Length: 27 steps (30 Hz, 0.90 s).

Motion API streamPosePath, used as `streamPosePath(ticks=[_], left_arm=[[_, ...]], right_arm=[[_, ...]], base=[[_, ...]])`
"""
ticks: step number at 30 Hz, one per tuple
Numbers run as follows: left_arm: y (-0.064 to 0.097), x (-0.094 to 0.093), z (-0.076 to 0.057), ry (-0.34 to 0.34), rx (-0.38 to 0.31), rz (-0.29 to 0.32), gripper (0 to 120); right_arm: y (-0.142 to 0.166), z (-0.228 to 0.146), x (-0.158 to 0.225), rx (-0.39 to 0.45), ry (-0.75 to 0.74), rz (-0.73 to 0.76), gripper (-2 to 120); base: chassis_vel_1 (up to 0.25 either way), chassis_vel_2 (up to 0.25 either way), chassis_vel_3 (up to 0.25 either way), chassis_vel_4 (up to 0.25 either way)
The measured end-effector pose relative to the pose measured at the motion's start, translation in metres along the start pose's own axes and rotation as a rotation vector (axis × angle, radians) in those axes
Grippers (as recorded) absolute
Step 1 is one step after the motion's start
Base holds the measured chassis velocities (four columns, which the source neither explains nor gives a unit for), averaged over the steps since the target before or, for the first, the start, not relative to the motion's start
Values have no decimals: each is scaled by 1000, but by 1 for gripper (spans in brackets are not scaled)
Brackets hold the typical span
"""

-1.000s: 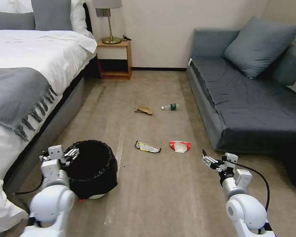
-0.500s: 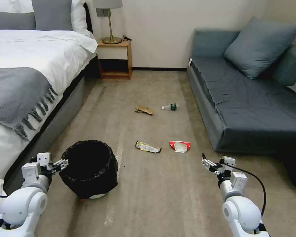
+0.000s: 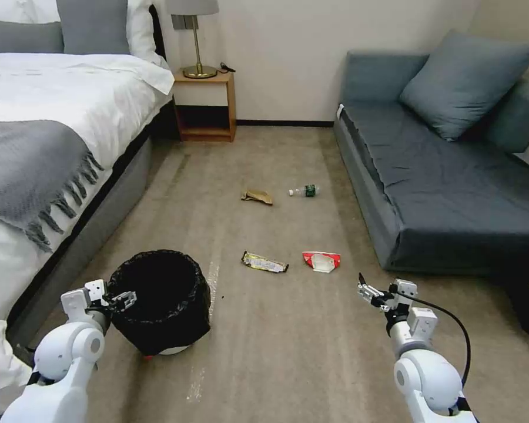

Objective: Pick up the trash bin, then pick up the garbage on the floor and place it into the trash bin.

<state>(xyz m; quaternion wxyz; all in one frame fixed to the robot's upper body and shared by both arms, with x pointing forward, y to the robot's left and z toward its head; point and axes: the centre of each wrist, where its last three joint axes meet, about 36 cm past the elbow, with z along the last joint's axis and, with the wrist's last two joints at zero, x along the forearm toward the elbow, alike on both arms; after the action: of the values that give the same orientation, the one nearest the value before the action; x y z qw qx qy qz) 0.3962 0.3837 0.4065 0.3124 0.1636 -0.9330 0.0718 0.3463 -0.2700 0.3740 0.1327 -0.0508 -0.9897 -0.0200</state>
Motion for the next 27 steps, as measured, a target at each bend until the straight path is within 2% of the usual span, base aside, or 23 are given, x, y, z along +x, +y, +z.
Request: streamPosePath(ticks=[3, 6, 7, 10, 12, 14, 16, 17, 21, 27], left_arm=[[-1, -5, 0, 13, 14, -2, 78], [-2, -10, 0, 33, 21, -2, 61], [-2, -10, 0, 33, 21, -2, 61], [-1, -12, 0, 45, 22, -3, 48], [-1, -12, 0, 46, 21, -2, 43], [-1, -11, 0, 45, 21, 1, 32], [-1, -11, 0, 45, 20, 0, 25], [-1, -11, 0, 45, 20, 0, 25], [3, -11, 2, 33, 24, -8, 9], [2, 2, -2, -29, -12, -32, 4]], right_arm=[[1, 0, 0, -2, 2, -1, 100], [5, 1, 0, -6, 9, -5, 100], [5, 1, 0, -6, 9, -5, 100], [7, 2, 1, -9, 15, -7, 100], [7, 2, 1, -10, 17, -7, 100], [7, 2, 1, -11, 19, -7, 100], [8, 2, 2, -12, 21, -7, 100], [8, 2, 2, -12, 21, -7, 100], [9, 3, 4, -16, 25, -5, 100], [10, 0, 5, -26, 19, -10, 100]], base=[[0, 0, 0, 0], [0, 0, 0, 0], [0, 0, 0, 0], [0, 0, 0, 0], [0, 0, 0, 0], [0, 0, 0, 0], [0, 0, 0, 0], [0, 0, 0, 0], [0, 0, 0, 0], [0, 0, 0, 0]])
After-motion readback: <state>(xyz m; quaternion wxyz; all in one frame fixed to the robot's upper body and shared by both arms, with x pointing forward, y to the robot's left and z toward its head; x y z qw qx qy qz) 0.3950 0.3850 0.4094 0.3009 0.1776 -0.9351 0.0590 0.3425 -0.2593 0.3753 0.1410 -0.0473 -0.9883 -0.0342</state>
